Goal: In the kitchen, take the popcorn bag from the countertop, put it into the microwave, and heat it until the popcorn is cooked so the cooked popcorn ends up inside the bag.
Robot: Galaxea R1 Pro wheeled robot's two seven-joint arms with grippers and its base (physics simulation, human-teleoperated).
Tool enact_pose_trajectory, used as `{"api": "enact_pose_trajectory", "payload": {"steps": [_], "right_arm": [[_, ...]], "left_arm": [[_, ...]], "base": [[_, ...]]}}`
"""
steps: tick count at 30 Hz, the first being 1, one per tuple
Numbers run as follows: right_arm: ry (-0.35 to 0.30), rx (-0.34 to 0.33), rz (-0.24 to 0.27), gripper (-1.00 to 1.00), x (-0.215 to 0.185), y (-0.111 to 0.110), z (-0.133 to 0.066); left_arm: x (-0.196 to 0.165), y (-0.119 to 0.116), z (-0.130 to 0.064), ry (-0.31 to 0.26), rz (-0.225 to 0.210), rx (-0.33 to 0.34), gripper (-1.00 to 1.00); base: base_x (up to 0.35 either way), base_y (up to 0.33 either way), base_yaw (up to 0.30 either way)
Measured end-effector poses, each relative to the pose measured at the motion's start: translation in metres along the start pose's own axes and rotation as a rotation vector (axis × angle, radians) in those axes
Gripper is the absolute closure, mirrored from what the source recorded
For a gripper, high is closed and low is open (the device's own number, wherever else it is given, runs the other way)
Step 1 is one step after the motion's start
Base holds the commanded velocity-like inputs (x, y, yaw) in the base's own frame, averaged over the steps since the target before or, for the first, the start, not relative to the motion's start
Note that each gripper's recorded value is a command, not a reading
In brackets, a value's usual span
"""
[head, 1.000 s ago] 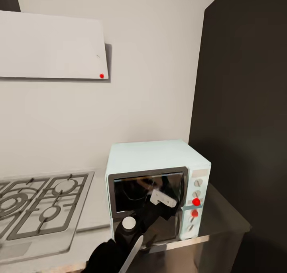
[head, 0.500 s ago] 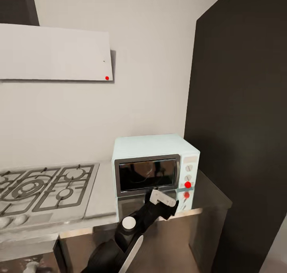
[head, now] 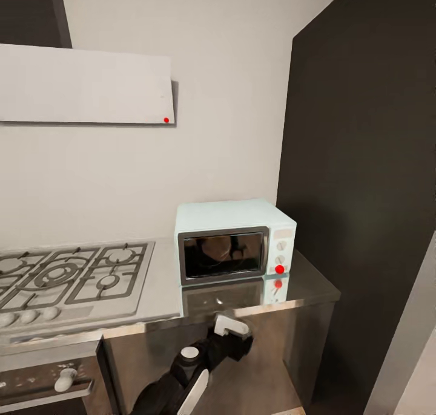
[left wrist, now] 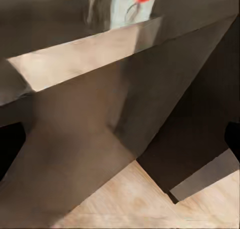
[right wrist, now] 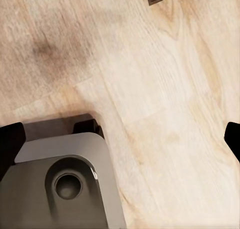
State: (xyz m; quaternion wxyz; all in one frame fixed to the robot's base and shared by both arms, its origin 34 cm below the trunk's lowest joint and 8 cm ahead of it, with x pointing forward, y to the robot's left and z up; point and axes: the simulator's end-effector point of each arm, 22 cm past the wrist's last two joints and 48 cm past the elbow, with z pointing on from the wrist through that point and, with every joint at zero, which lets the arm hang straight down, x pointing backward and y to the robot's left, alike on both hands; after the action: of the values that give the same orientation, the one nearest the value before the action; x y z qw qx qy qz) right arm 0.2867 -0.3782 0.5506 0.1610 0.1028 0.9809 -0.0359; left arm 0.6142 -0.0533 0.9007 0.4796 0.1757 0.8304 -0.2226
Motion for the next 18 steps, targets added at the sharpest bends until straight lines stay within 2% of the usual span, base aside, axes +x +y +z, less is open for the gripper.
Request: {"api": "enact_pose_trajectory", "payload": {"steps": [2,4,5,6,7,8,10,11,12,13,16,18], "right_arm": [[0.0,0.001,0.0,-1.0,0.0,-0.001,0.0],[0.0,0.002,0.0,-1.0,0.0,-0.001,0.0],[0.0,0.003,0.0,-1.0,0.0,-0.002,0.0],[-0.001,0.004,0.0,-1.0,-0.001,-0.003,0.0],[-0.002,0.005,-0.001,-1.0,-0.001,-0.004,0.0],[-0.002,0.005,-0.001,-1.0,-0.001,-0.004,0.0],[-0.002,0.004,-0.001,-1.0,-0.001,-0.003,0.0],[-0.002,0.004,-0.001,-1.0,-0.001,-0.003,0.0],[-0.002,0.002,-0.001,-1.0,-0.001,-0.002,0.0],[-0.002,0.002,-0.001,-1.0,-0.001,-0.002,0.0],[-0.001,0.001,-0.001,-1.0,-0.001,-0.001,0.0],[-0.001,0.002,-0.002,-1.0,-0.001,-0.001,0.0]], "left_arm": [[0.023,0.036,0.002,0.045,-0.077,-0.065,-1.0],[0.049,0.087,-0.004,0.089,-0.167,-0.152,-1.0],[0.067,0.109,-0.008,0.121,-0.192,-0.189,-1.0],[0.091,0.126,-0.013,0.164,-0.209,-0.219,-1.0],[0.149,0.141,-0.021,0.275,-0.249,-0.254,-1.0],[0.198,0.143,-0.03,0.375,-0.285,-0.272,-1.0],[0.243,0.143,-0.043,0.451,-0.343,-0.293,-1.0],[0.257,0.144,-0.047,0.466,-0.362,-0.303,-1.0],[0.293,0.147,-0.061,0.498,-0.395,-0.339,-1.0],[0.336,0.146,-0.083,0.57,-0.408,-0.37,-1.0],[0.382,0.143,-0.113,0.636,-0.42,-0.411,-1.0],[0.392,0.144,-0.122,0.655,-0.425,-0.423,-1.0]], "base": [[-0.001,0.0,0.0],[0.0,0.0,0.0],[0.0,0.0,0.0],[0.0,0.0,0.0],[0.0,0.0,0.0],[0.0,0.0,0.0],[0.0,0.0,0.0],[0.0,0.0,0.0],[0.0,0.0,0.0],[0.0,0.0,0.0],[0.0,0.0,0.0],[0.0,0.0,0.0]]}}
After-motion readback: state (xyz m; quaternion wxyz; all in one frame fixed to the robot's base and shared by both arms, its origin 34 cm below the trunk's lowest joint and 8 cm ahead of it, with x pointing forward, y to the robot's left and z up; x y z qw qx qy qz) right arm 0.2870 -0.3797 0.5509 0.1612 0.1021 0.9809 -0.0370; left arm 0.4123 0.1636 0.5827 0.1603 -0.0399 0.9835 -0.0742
